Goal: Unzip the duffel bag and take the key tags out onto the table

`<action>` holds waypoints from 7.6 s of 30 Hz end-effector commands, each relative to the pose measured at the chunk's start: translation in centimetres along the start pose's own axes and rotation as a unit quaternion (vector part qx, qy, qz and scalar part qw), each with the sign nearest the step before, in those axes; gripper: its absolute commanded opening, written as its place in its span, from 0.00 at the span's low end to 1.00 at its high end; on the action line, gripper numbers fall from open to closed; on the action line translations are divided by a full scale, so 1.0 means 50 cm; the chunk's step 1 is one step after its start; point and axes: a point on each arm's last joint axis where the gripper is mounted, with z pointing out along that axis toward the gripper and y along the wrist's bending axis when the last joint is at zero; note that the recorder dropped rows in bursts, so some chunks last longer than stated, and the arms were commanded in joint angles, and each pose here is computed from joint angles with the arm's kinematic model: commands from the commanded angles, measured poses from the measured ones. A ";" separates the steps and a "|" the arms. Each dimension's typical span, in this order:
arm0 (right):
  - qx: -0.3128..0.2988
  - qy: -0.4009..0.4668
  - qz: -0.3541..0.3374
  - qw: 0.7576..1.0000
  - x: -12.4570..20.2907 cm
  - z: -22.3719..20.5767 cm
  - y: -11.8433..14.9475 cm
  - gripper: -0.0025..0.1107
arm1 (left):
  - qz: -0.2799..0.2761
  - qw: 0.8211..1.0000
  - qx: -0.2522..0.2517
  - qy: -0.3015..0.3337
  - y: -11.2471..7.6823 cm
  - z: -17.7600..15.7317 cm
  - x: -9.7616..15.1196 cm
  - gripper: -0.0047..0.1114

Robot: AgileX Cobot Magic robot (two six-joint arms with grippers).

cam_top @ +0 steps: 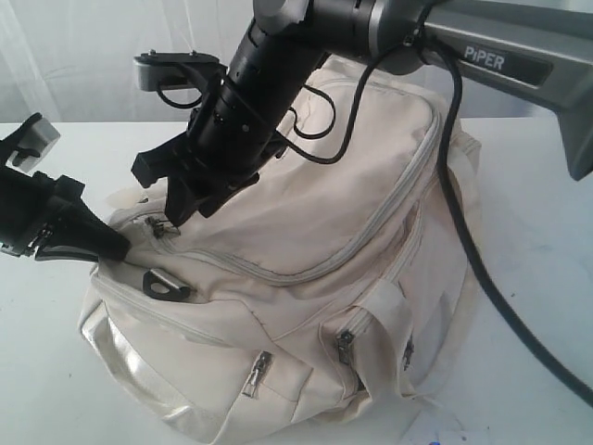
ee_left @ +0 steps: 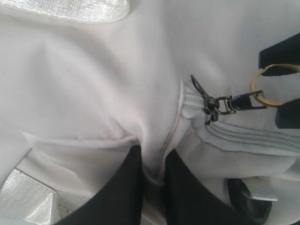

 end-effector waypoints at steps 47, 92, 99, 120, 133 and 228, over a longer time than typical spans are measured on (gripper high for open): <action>-0.021 -0.003 -0.006 1.000 0.006 -0.037 0.016 0.02 | 0.017 0.998 -0.020 -0.056 -0.017 -0.028 -0.055 0.45; 0.041 0.047 -0.031 0.998 0.082 -0.074 0.013 0.02 | 0.018 0.999 -0.034 -0.032 -0.011 -0.026 -0.046 0.04; 0.046 0.059 -0.030 0.997 0.104 -0.079 0.015 0.02 | 0.019 0.999 -0.029 -0.023 -0.013 -0.026 -0.043 0.04; 0.015 -0.083 -0.018 0.996 0.050 -0.051 0.014 0.02 | 0.019 1.000 -0.019 -0.013 -0.017 -0.026 -0.039 0.04; -0.007 -0.147 -0.009 0.989 0.009 -0.017 0.003 0.02 | 0.017 1.000 -0.016 -0.015 -0.017 -0.026 -0.040 0.04; -0.078 -0.009 0.017 0.997 -0.007 -0.007 -0.014 0.51 | 0.025 0.999 0.000 -0.022 -0.024 -0.026 -0.043 0.04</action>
